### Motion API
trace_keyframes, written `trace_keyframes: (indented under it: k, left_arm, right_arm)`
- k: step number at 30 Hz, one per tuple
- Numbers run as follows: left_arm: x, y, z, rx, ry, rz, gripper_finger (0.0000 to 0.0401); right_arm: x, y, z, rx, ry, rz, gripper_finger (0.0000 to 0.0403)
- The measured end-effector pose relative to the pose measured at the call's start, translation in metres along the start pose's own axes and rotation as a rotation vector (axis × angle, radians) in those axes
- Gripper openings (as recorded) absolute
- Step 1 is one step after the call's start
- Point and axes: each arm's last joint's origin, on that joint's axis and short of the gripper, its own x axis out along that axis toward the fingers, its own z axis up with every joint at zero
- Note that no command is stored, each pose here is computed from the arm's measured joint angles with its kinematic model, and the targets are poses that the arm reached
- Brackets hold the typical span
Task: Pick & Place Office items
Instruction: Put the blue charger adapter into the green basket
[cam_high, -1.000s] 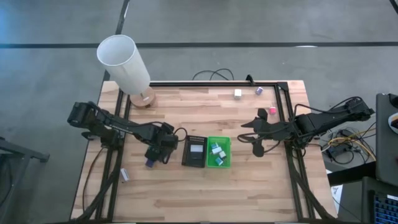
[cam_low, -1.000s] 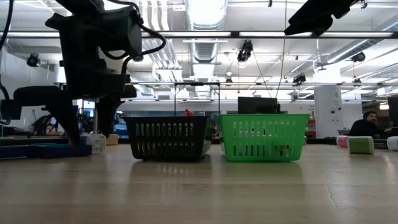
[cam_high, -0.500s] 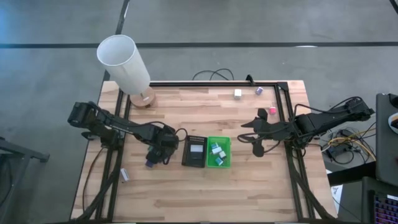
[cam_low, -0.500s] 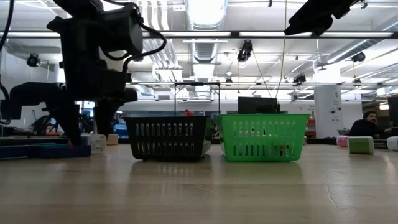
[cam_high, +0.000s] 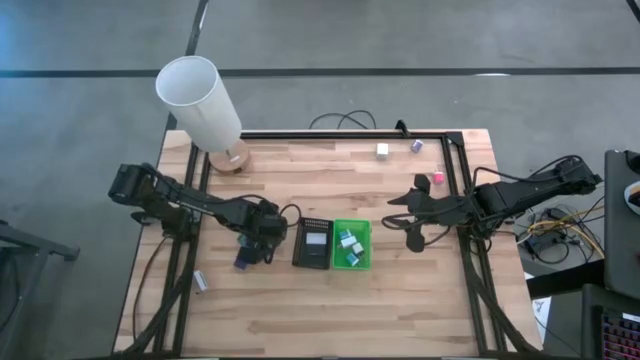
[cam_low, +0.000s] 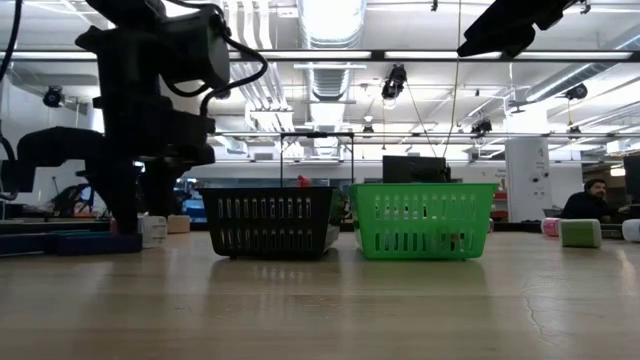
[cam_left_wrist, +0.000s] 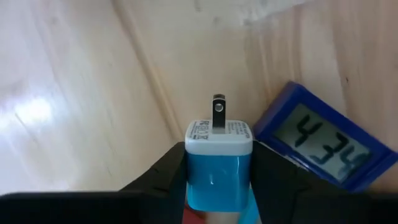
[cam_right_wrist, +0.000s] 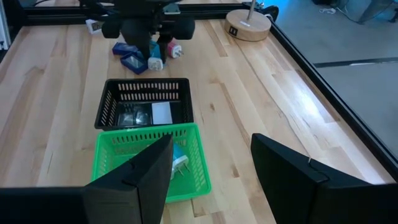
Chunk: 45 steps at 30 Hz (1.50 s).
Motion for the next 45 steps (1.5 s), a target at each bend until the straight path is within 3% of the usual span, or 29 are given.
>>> trace_keyframes:
  k: [6, 13, 26, 31, 37, 45]
  left_arm:
    - [-0.001, 0.001, 0.001, -0.084, -0.001, 0.014, 0.0138]
    - [-0.019, 0.010, 0.019, -0.100, -0.066, 0.103, 0.0138]
    - [-0.075, 0.023, 0.065, -0.137, -0.342, 0.161, 0.0138]
    - [-0.092, 0.018, 0.083, -0.123, -0.512, 0.129, 0.0138]
    - [-0.115, 0.012, 0.102, -0.108, -0.718, 0.056, 0.0138]
    - [-0.140, 0.016, 0.110, -0.209, -0.787, -0.031, 0.0138]
  right_arm:
    - [0.000, 0.000, 0.000, 0.000, 0.000, 0.000, 0.0216]
    - [0.000, 0.000, 0.000, 0.004, 0.000, 0.000, 0.0216]
    - [0.000, 0.000, 0.000, 0.010, 0.001, 0.001, 0.0216]
    - [0.002, 0.000, -0.004, -0.009, 0.011, -0.001, 0.0216]
    - [0.009, 0.002, -0.014, -0.190, 0.013, 0.027, 0.0216]
    - [0.023, 0.013, -0.025, -0.491, -0.254, 0.219, 0.0216]
